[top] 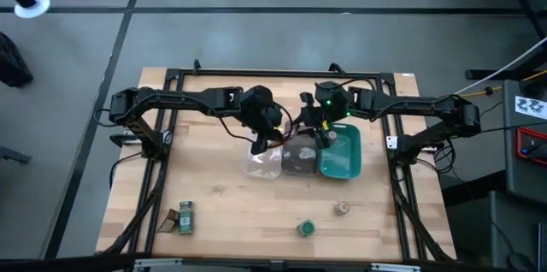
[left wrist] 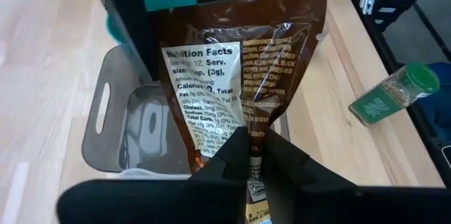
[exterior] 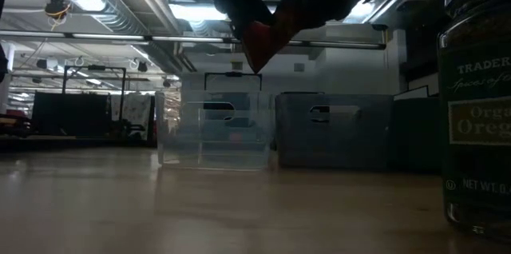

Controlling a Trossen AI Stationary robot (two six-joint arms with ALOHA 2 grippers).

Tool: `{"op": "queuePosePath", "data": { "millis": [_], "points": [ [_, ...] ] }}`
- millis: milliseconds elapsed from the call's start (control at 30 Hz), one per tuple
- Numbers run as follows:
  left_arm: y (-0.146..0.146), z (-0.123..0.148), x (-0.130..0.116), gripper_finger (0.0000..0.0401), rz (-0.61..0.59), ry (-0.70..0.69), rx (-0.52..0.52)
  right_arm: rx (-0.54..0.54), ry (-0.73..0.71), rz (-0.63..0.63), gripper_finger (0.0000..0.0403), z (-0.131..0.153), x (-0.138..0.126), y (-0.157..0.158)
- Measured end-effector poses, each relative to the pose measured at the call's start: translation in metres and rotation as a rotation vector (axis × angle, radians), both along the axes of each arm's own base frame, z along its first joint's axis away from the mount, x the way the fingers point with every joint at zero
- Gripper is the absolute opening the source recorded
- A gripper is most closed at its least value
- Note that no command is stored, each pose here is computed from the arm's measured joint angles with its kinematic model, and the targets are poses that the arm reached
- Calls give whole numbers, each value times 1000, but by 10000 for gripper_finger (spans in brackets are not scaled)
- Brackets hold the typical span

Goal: Sort spices by type
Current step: Put the top orange seasoning pack into the black bin

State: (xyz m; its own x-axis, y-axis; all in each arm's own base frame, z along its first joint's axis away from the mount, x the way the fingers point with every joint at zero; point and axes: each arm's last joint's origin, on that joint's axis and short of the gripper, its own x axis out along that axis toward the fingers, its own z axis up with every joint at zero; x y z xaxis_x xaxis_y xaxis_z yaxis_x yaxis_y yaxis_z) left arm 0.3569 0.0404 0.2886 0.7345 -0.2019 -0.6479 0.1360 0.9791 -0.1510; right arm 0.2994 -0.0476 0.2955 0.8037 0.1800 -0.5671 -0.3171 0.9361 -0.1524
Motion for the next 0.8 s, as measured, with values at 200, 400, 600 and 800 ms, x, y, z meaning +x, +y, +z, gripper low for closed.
{"op": "queuePosePath", "data": {
  "millis": [200,400,600,800],
  "points": [
    [0,0,0,17,1,1,1,33,10,-21,28,0,0,0],
    [1,0,0,60,31,5,40,89,34,-62,21,-1,-1,0],
    [5,-2,-1,129,111,28,115,91,126,-126,5,-7,-6,-1],
    [7,-4,-4,159,116,65,113,79,257,-253,9,-16,-14,-2]
  ]
}}
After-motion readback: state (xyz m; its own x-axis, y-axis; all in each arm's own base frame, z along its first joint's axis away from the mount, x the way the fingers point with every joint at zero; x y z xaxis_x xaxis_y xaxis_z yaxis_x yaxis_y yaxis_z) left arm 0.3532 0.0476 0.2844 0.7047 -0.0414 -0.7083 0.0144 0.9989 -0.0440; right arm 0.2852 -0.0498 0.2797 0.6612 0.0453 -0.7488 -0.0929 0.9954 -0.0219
